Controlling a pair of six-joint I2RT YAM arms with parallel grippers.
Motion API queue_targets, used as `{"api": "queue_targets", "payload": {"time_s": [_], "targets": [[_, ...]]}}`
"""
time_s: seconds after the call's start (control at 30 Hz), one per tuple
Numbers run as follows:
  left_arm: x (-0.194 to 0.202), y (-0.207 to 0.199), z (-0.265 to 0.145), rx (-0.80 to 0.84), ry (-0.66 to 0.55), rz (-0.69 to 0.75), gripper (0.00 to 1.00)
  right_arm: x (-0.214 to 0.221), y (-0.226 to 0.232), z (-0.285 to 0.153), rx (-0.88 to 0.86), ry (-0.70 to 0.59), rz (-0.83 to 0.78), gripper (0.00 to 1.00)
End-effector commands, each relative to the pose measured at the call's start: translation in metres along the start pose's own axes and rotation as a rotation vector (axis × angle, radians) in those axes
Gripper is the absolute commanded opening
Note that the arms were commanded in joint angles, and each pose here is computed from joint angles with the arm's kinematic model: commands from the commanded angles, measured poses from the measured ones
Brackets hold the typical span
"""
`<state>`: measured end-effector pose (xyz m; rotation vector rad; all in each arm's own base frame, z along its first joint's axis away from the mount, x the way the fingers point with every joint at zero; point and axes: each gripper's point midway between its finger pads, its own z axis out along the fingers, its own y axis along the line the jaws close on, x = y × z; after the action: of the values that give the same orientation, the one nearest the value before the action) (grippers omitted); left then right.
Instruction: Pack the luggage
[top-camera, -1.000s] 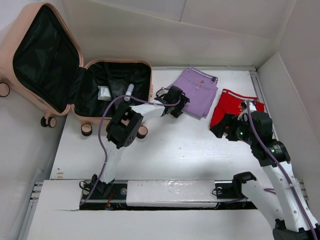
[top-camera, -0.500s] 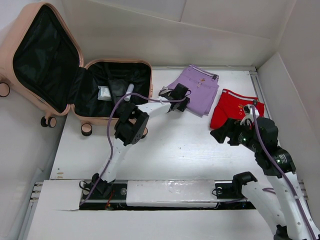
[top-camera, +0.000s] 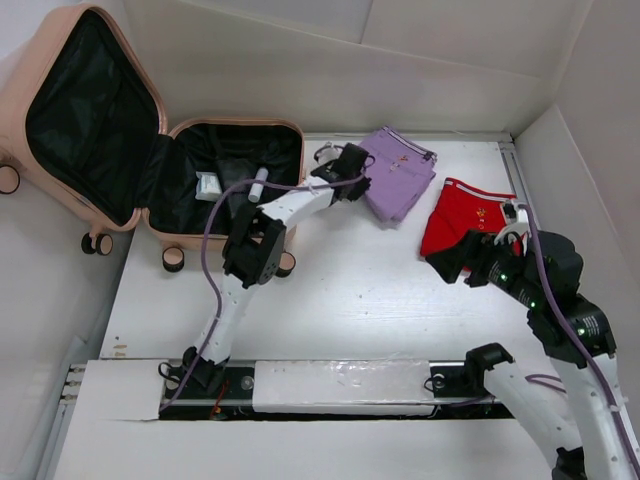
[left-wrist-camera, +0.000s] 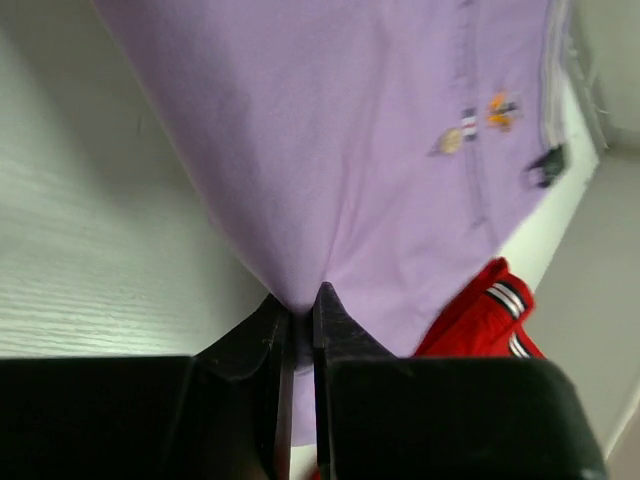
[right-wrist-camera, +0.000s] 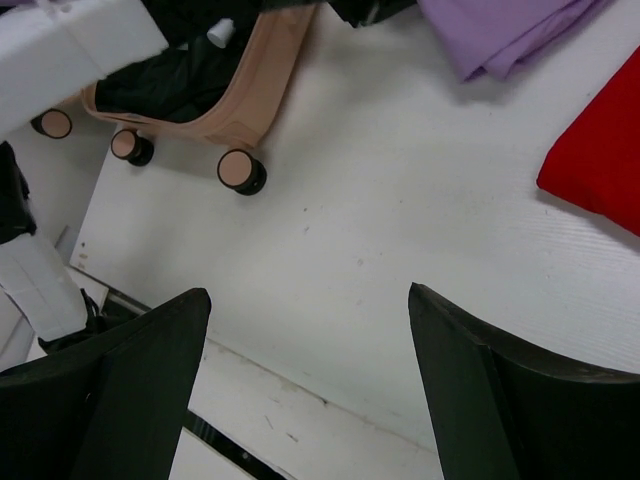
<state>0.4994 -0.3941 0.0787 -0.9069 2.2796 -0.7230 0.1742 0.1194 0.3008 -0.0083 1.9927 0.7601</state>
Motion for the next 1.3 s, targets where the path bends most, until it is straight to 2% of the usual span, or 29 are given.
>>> {"api": "queue_targets", "payload": {"time_s": [0.0, 0.13, 0.17, 0.2, 0.27, 0.3, 0.33, 0.4, 0.43, 0.5, 0.7, 0.83, 0.9, 1.03, 1.13, 1.27], "targets": [[-0.092, -0.092, -0.097, 0.255, -0.124, 0.102, 0.0, -0.015, 0.005, 0.003, -0.011, -0.039, -0.017, 0.86], [-0.138, -0.121, -0.144, 0.396, -0.068, 0.17, 0.0, -0.01, 0.003, 0.02, -0.024, -0.005, -0.011, 0.86], [-0.151, -0.126, -0.156, 0.434, -0.079, 0.225, 0.0, -0.01, 0.006, 0.022, -0.043, 0.001, -0.012, 0.86], [-0.177, -0.12, -0.166, 0.436, -0.1, 0.227, 0.0, -0.011, 0.006, 0.024, -0.048, -0.006, -0.015, 0.86], [-0.199, -0.114, -0.184, 0.458, -0.103, 0.277, 0.0, -0.01, 0.006, 0.03, -0.053, 0.014, -0.01, 0.86], [-0.213, -0.106, -0.191, 0.445, -0.128, 0.326, 0.0, -0.009, 0.005, 0.033, -0.054, 0.012, -0.002, 0.86], [-0.238, -0.094, -0.204, 0.445, -0.145, 0.33, 0.0, -0.01, 0.005, 0.036, -0.053, 0.013, -0.001, 0.86], [-0.255, -0.062, -0.201, 0.397, -0.133, 0.343, 0.0, -0.009, 0.004, 0.038, -0.049, 0.022, 0.002, 0.86], [-0.28, -0.045, -0.212, 0.376, -0.175, 0.355, 0.0, -0.011, 0.005, 0.038, -0.052, 0.014, -0.001, 0.86], [-0.283, -0.004, -0.2, 0.324, -0.122, 0.351, 0.0, -0.007, 0.0, 0.043, -0.035, 0.029, 0.005, 0.86], [-0.332, 0.093, -0.214, 0.216, -0.197, 0.275, 0.0, -0.008, -0.007, 0.051, -0.007, 0.037, -0.007, 0.86], [-0.348, 0.161, -0.211, 0.11, -0.204, 0.194, 0.0, -0.007, -0.01, 0.054, 0.006, 0.042, -0.005, 0.86], [-0.358, 0.183, -0.212, 0.068, -0.224, 0.177, 0.0, -0.006, -0.011, 0.056, 0.01, 0.05, -0.002, 0.86], [-0.373, 0.204, -0.215, -0.017, -0.268, 0.189, 0.0, -0.007, -0.012, 0.059, 0.01, 0.05, -0.002, 0.86], [-0.395, 0.205, -0.225, -0.038, -0.33, 0.195, 0.0, -0.007, -0.012, 0.059, 0.01, 0.05, -0.002, 0.86], [-0.406, 0.206, -0.221, -0.061, -0.346, 0.205, 0.0, -0.007, -0.012, 0.059, 0.01, 0.05, -0.002, 0.86]]}}
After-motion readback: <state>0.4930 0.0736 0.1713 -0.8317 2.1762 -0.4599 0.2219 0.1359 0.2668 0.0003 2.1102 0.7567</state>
